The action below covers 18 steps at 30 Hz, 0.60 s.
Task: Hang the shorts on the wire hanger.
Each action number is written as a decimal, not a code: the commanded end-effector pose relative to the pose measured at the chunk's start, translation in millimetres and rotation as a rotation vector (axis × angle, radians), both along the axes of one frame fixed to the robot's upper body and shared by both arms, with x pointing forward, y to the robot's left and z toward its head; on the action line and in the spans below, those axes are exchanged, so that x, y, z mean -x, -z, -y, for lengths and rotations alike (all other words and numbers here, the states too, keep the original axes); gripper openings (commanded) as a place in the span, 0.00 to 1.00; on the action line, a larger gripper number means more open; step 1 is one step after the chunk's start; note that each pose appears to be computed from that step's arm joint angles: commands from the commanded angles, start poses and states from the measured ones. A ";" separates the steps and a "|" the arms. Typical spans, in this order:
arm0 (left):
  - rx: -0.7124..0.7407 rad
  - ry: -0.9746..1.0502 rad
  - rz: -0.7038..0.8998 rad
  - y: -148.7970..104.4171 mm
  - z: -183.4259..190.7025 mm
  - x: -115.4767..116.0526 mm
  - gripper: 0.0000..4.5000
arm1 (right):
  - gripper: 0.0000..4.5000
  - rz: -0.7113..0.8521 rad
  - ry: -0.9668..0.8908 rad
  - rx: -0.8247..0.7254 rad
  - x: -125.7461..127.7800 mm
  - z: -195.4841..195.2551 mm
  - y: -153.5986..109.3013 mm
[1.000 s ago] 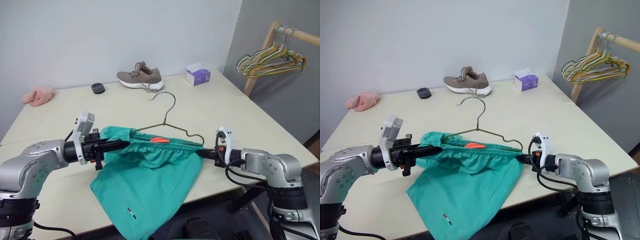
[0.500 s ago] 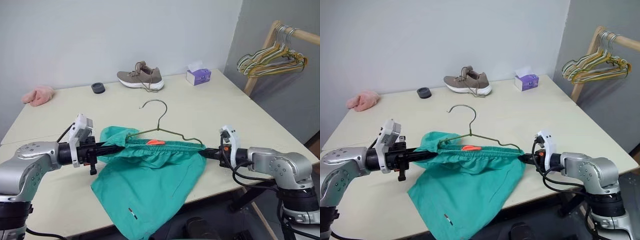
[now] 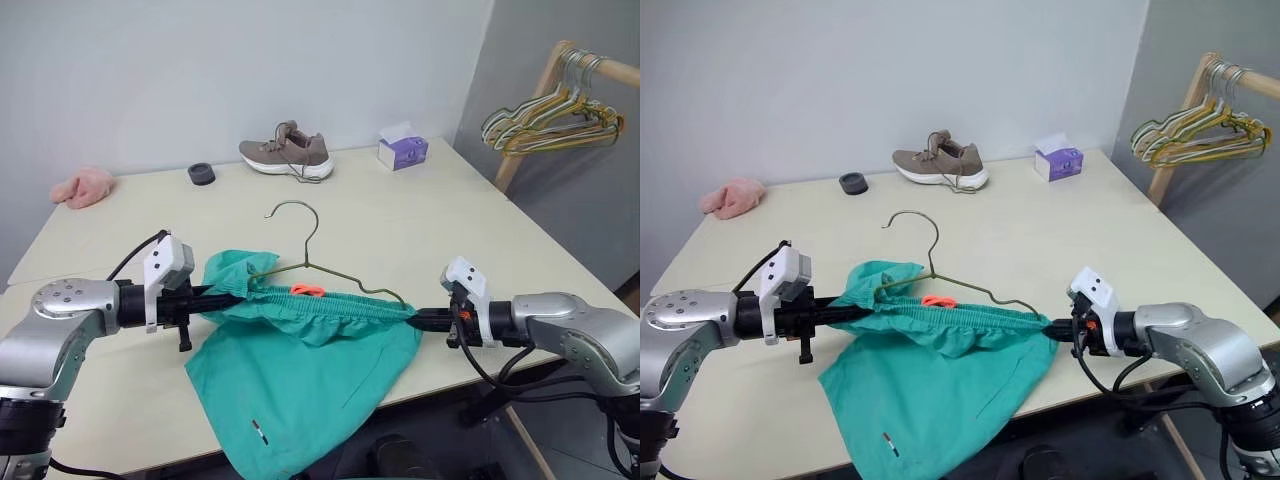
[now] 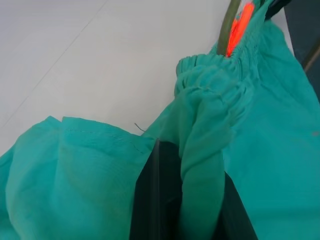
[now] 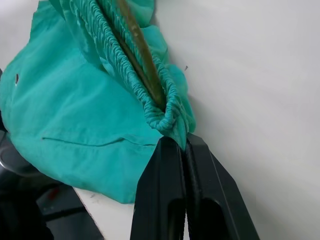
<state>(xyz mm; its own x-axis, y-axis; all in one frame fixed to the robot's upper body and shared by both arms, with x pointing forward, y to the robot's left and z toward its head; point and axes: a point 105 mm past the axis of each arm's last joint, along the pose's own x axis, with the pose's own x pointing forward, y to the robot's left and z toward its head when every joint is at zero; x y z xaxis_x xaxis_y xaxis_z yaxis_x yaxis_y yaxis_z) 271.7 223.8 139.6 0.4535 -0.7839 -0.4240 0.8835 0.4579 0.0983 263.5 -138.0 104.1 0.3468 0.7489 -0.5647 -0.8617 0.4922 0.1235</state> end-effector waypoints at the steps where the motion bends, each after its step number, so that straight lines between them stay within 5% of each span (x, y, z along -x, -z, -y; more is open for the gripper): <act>1: -0.138 -0.102 0.054 -9.4 -33.8 -7.7 0.00 | 0.01 0.032 0.066 0.138 -8.9 33.5 1.6; 5: -0.205 -0.079 0.077 -6.7 -36.0 -8.3 0.00 | 0.01 0.064 0.010 0.182 -8.2 32.7 -0.2; 15: -0.032 -0.083 0.112 -18.8 -17.4 -12.4 0.00 | 0.01 0.173 -0.032 0.045 -18.3 -8.3 -14.4; 18: 0.027 -0.095 0.122 -25.6 -13.1 -14.8 0.00 | 0.21 0.205 0.017 -0.033 -30.0 -27.9 -21.3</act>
